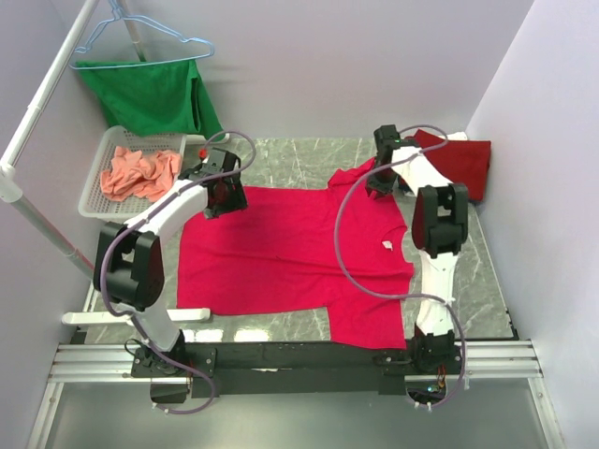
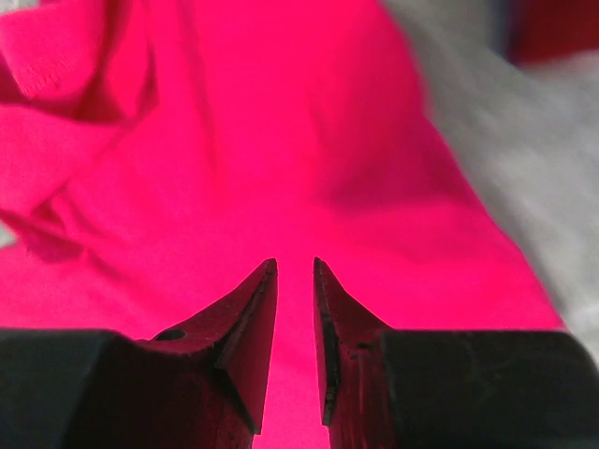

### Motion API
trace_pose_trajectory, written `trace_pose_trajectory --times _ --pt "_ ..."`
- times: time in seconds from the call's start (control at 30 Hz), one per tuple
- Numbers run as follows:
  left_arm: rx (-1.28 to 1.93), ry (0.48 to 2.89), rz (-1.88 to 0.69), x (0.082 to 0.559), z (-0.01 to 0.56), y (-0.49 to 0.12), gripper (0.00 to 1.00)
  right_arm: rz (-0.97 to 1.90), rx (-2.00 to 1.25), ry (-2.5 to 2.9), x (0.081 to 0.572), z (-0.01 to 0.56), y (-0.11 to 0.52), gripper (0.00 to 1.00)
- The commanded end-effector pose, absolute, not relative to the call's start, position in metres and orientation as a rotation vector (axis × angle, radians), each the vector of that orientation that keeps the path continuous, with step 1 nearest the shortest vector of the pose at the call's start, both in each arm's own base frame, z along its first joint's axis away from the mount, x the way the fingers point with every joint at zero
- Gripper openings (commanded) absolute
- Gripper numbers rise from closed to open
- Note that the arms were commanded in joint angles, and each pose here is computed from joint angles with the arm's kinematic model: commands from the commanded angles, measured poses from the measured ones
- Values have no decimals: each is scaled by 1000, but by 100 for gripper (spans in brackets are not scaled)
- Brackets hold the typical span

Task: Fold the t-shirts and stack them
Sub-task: Flatten the tshirt out

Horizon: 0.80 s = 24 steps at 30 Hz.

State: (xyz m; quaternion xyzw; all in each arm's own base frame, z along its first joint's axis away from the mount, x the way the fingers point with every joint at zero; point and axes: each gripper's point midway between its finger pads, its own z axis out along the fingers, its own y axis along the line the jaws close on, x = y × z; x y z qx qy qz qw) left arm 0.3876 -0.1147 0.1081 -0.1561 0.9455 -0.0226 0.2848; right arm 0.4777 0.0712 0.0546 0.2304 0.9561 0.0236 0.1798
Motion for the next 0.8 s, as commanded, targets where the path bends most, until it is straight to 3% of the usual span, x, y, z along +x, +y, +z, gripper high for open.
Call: trace_pose_trajectory --times 0.0,0.77 --pt "-382 2496 -151 403 119 -130 73 127 448 2610 520 70 96 30" --pt "-386 2547 -88 400 97 -124 73 133 405 2627 550 45 116 30"
